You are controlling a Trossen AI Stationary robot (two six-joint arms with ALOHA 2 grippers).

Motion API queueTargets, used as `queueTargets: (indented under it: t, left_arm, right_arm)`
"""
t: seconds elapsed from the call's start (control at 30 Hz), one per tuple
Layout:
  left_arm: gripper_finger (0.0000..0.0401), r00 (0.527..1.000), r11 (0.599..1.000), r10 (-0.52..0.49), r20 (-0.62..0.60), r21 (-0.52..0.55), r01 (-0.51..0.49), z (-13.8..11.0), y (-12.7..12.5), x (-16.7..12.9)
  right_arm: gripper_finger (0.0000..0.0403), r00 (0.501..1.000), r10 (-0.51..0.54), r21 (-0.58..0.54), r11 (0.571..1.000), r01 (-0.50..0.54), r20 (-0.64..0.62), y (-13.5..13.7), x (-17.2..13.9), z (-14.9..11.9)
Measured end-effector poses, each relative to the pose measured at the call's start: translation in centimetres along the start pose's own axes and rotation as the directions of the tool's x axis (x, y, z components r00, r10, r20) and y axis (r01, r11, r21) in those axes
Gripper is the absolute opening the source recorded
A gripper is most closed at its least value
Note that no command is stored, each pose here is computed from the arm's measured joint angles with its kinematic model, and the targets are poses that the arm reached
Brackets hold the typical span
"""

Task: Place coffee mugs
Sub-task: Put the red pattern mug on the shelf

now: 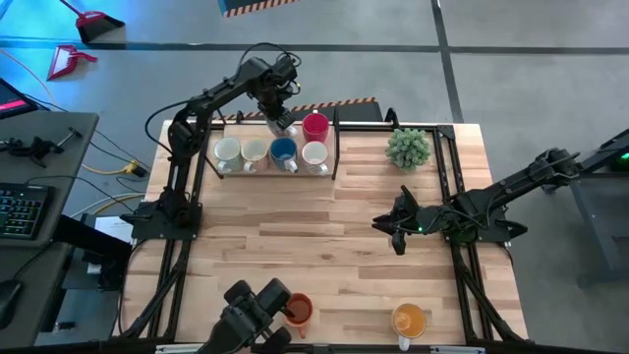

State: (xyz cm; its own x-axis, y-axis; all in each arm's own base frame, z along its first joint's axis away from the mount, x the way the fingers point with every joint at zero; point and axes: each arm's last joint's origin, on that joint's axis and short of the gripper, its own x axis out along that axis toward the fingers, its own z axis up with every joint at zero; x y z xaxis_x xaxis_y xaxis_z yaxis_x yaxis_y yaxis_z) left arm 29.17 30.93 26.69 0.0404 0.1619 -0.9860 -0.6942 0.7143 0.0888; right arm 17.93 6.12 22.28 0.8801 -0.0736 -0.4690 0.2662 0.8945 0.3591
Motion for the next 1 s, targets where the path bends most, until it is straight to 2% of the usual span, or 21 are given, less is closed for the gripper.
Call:
queueTargets:
  t: [0.23, 0.63, 1.0]
  left_arm:
    - [0.0007, 0.998, 1.0, -0.027, 0.054, 0.005, 0.027, 0.6, -0.3, 0.1]
    - [0.0007, 0.999, 1.0, 0.004, 0.04, 0.018, -0.004, 0.6, -0.7, 0.4]
    - [0.0007, 1.0, 0.999, -0.007, 0.016, 0.052, 0.006, 0.6, -1.0, 0.8]
  right_arm:
    - [0.0067, 1.0, 0.0, 0.0, 1.0, 0.0, 0.0, 0.0, 0.0, 0.0]
    - [0.0067, 1.0, -0.004, -0.006, 1.0, 0.004, 0.003, 0.0, 0.0, 0.0]
    - [0.0067, 1.0, -0.004, -0.008, 1.0, 0.004, 0.003, 0.0, 0.0, 0.0]
